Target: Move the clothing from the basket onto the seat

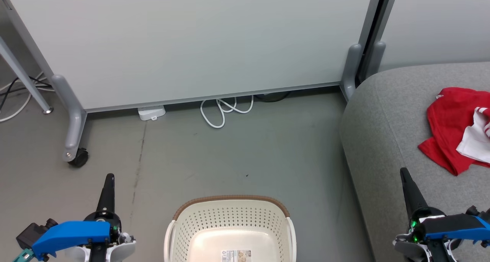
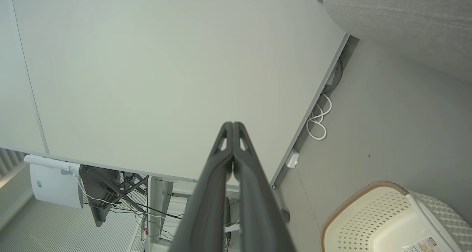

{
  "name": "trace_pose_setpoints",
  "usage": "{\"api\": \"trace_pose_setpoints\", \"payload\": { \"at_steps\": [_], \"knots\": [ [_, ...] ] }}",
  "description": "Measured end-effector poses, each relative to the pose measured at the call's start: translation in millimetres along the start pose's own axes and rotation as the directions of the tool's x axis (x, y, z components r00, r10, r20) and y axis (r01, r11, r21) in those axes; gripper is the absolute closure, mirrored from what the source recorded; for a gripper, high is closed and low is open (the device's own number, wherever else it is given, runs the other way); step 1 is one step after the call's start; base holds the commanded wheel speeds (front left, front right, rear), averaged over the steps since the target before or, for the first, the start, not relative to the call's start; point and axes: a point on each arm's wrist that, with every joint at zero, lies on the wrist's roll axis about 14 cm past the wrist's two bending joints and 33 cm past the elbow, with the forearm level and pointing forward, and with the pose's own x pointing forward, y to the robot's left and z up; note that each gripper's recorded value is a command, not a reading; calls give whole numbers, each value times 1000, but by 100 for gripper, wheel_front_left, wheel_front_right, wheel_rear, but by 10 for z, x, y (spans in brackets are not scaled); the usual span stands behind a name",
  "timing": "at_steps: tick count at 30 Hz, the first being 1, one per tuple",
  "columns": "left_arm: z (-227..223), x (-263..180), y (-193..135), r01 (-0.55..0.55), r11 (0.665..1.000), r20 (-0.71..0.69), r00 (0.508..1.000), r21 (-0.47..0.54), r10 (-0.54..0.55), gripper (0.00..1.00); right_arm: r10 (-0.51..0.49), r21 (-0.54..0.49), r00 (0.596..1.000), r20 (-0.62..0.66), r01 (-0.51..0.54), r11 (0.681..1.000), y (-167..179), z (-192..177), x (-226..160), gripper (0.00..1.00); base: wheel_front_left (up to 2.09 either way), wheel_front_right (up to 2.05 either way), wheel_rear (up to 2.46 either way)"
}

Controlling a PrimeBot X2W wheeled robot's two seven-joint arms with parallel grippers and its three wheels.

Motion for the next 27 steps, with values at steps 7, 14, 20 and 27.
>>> {"api": "trace_pose_setpoints", "payload": {
  "at_steps": [7, 14, 20, 27],
  "knots": [
    [18, 17, -67, 22, 997, 2, 1000, -73, -22, 100, 17, 78, 1000, 4, -17, 997, 48, 27, 3, 100, 0, 0, 0],
    [29, 25, -111, 38, 992, 2, 999, -120, -38, 100, 33, 131, 999, 5, -33, 991, 90, 42, 8, 100, 0, 0, 0],
    [42, 39, -160, 54, 986, 3, 999, -157, -54, 100, 43, 174, 999, 7, -43, 984, 114, 57, 4, 100, 0, 0, 0],
    [58, 48, -205, 70, 977, 7, 998, -200, -70, 100, 54, 220, 998, 12, -55, 974, 141, 77, 0, 100, 0, 0, 0]
  ]
}}
